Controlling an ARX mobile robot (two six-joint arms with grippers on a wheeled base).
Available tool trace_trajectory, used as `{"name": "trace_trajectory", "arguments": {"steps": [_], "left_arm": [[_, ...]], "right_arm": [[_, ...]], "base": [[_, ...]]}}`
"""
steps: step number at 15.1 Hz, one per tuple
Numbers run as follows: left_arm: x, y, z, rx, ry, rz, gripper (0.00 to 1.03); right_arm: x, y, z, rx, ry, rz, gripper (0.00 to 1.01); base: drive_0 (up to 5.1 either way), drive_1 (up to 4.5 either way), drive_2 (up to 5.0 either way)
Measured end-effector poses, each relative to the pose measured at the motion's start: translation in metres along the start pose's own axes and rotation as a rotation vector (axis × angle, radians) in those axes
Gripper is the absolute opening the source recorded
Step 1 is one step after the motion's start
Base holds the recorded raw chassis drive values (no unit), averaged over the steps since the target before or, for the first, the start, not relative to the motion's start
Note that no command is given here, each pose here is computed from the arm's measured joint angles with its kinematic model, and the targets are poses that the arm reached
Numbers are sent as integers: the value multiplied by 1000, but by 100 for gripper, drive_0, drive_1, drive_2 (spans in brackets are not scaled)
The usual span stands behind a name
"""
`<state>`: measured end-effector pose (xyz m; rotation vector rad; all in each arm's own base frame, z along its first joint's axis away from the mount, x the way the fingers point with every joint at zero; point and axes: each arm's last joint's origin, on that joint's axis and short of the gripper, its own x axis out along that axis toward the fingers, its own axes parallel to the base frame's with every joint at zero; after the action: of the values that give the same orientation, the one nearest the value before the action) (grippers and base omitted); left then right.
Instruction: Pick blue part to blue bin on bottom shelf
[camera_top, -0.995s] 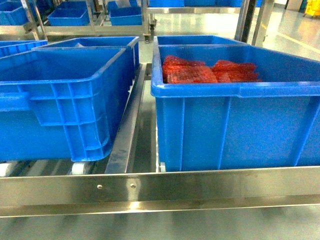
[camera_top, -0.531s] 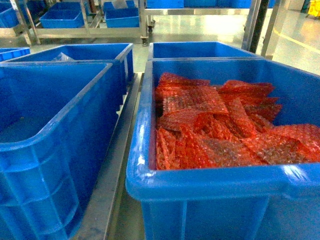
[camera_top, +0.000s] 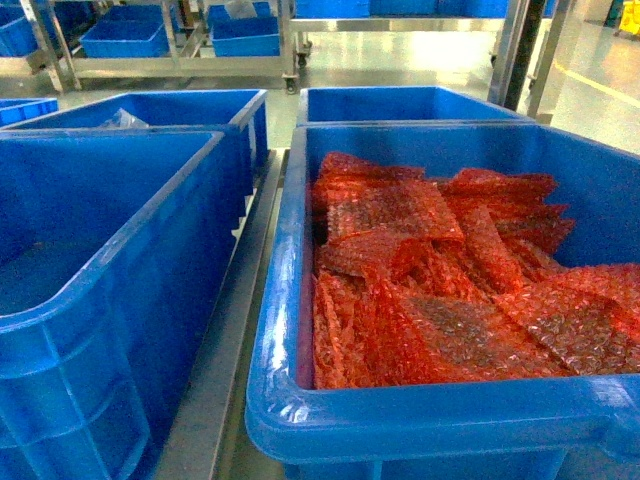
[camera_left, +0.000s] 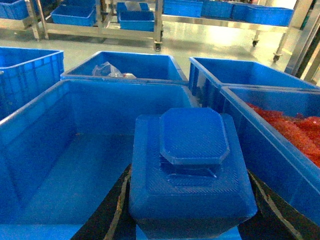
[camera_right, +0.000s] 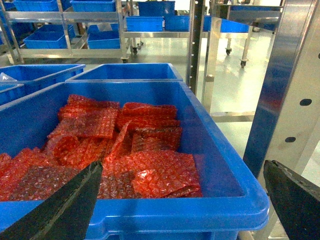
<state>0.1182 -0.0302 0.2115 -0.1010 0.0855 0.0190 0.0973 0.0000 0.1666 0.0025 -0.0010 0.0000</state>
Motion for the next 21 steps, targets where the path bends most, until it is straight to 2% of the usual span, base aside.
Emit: {"name": "trace_trajectory", "arguments": {"steps": [21], "left_arm": [[0,0,0,0,0,0,44]], "right_arm": [[0,0,0,0,0,0,98]], "base": [[0,0,0]]}}
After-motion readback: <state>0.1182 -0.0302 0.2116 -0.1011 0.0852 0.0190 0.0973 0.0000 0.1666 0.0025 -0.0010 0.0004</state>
